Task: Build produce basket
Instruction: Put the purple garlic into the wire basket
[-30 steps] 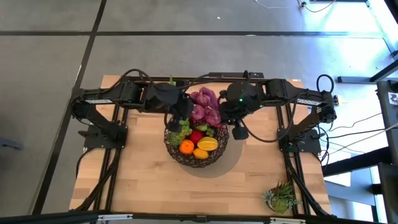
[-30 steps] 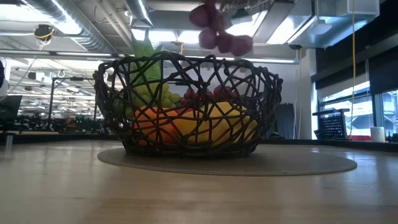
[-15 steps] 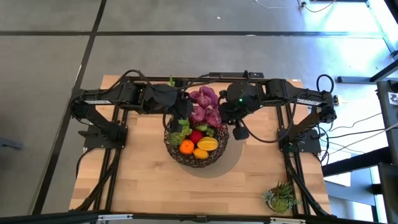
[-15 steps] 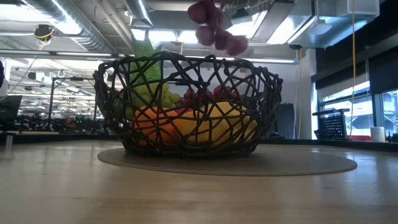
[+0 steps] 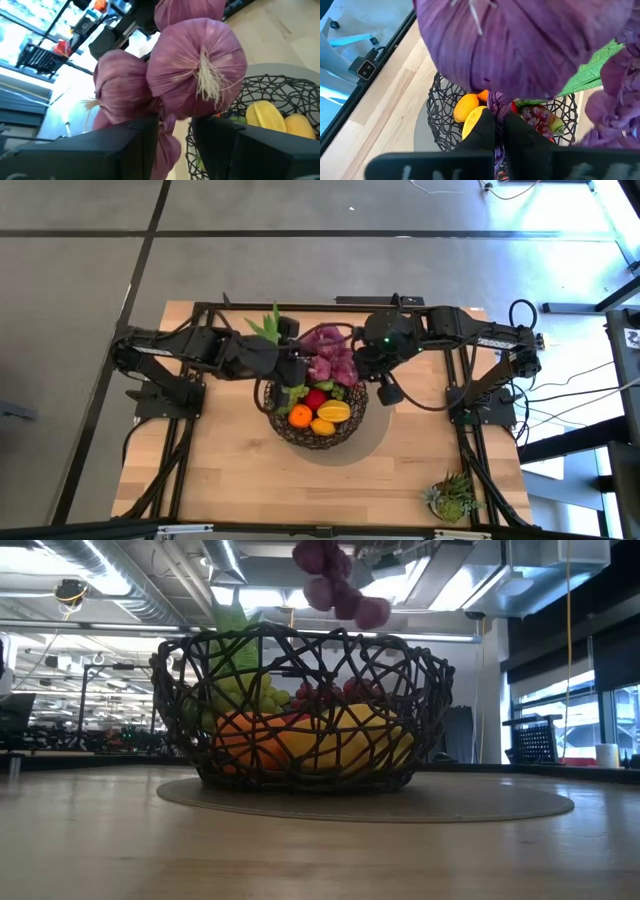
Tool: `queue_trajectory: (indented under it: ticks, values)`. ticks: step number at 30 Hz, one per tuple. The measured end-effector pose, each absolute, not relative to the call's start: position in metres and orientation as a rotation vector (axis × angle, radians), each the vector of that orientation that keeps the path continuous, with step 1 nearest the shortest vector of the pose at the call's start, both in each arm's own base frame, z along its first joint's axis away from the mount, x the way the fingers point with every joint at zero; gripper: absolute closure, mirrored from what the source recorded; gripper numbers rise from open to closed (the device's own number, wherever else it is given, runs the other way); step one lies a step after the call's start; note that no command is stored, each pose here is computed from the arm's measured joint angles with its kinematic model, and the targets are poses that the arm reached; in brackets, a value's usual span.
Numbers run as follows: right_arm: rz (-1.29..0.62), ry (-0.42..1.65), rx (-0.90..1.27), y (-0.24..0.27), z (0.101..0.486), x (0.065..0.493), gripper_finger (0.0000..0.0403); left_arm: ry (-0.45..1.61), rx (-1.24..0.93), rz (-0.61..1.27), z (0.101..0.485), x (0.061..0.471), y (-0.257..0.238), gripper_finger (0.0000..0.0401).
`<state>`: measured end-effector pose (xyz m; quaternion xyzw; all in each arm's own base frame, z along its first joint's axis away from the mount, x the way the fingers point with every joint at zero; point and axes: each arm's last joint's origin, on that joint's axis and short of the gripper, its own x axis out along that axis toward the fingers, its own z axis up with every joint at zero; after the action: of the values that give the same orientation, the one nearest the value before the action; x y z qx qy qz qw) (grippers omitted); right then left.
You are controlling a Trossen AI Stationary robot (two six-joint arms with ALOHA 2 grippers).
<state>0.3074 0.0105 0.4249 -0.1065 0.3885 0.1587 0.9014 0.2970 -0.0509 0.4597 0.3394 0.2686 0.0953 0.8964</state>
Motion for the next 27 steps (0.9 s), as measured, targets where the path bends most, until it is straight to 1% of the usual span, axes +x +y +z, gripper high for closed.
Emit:
queue_trajectory:
  ticks: [10,15,21,27]
  values:
    - [0.486,0.731,-0.224,0.0146,0.4276,0.3087,0.0400,0.565,0.736,0.255,0.4600,0.2942,-0.0582,0.0289]
    - [0.488,0.729,-0.228,0.0146,0.4276,0.3088,0.0400,0.563,0.736,0.259,0.4603,0.2943,-0.0582,0.0289]
    - [0.486,0.711,-0.233,0.0147,0.4287,0.3101,0.0400,0.549,0.717,0.186,0.4597,0.2954,-0.0596,0.0289]
    - [0.491,0.706,-0.231,0.0148,0.4290,0.3103,0.0400,0.517,0.722,0.216,0.4635,0.2978,-0.0568,0.0289]
